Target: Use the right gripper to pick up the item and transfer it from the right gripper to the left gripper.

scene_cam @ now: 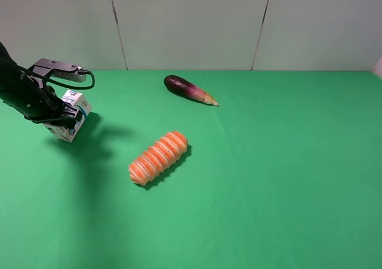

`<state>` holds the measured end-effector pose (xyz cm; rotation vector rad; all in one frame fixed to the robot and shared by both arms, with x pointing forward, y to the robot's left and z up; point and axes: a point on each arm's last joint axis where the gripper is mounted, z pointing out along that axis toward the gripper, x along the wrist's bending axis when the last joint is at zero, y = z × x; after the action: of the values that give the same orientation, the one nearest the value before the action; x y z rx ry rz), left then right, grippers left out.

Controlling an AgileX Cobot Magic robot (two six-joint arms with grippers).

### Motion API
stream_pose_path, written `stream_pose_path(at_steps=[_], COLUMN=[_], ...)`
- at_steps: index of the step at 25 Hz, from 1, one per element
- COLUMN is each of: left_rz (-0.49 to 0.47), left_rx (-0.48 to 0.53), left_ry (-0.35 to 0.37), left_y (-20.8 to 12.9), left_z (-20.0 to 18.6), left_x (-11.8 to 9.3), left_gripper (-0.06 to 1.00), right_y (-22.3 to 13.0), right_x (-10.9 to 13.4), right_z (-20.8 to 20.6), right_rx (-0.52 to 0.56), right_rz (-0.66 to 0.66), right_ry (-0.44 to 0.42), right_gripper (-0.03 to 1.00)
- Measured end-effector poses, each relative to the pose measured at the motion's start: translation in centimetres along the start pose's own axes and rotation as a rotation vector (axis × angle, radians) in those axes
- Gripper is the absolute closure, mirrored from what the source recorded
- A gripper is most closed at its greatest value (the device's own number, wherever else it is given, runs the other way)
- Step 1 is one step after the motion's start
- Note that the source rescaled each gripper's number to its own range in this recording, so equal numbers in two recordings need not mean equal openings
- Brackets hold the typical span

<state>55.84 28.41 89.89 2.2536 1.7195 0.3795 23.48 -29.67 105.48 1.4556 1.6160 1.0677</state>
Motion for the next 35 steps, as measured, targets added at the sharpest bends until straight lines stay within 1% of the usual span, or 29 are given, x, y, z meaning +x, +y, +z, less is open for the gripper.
stream_pose_path(at_steps=[1,3,4,6,7,9,13,16,18,22,27,31,35], left_rz=[0.000,0.000,0.000,0.000,0.000,-0.001,-0.001,-0.001,-0.002,-0.011,0.001,0.015,0.034], left_rx=[-0.008,-0.023,-0.024,-0.025,-0.025,-0.025,-0.015,-0.006,-0.030,-0.098,-0.181,-0.244,-0.283], left_ry=[0.003,0.009,0.010,0.010,0.010,0.010,0.004,-0.007,-0.006,-0.001,0.002,0.004,0.007], left_y=[0.1,0.2,0.2,0.2,0.2,0.2,0.2,0.4,0.8,1.3,0.8,-0.4,-2.6], left_z=[0.0,0.1,0.1,0.1,0.1,0.1,-0.2,-1.4,-2.8,-6.8,-12.5,-17.1,-21.4], left_x=[0.0,0.1,0.1,0.1,0.1,0.1,0.0,-0.1,-0.1,-0.2,-0.8,-1.4,-2.1], left_gripper=[0.79,0.35,0.20,0.05,0.01,-0.03,-0.05,-0.05,-0.05,-0.05,-0.05,-0.05,-0.06], right_y=[0.0,0.0,0.0,0.0,0.0,0.0,0.0,0.0,0.0,0.0,0.0,0.0,0.0], right_x=[0.0,0.0,0.0,0.0,0.0,0.0,0.0,0.0,0.0,0.0,0.0,0.0,0.0], right_z=[0.0,0.0,0.0,0.0,0.0,0.0,0.0,0.0,0.0,0.0,0.0,0.0,0.0], right_rx=[0.000,0.000,0.000,0.000,0.000,0.000,0.000,0.000,0.000,0.000,0.000,0.000,0.000], right_rz=[0.000,0.000,0.000,0.000,0.000,0.000,0.000,0.000,0.000,0.000,0.000,0.000,0.000], right_ry=[0.000,0.000,0.000,0.000,0.000,0.000,0.000,0.000,0.000,0.000,0.000,0.000,0.000], right_gripper=[-0.03,-0.03,-0.03,-0.03,-0.03,-0.03,-0.03,-0.03,-0.03,-0.03,-0.03,-0.03,-0.03])
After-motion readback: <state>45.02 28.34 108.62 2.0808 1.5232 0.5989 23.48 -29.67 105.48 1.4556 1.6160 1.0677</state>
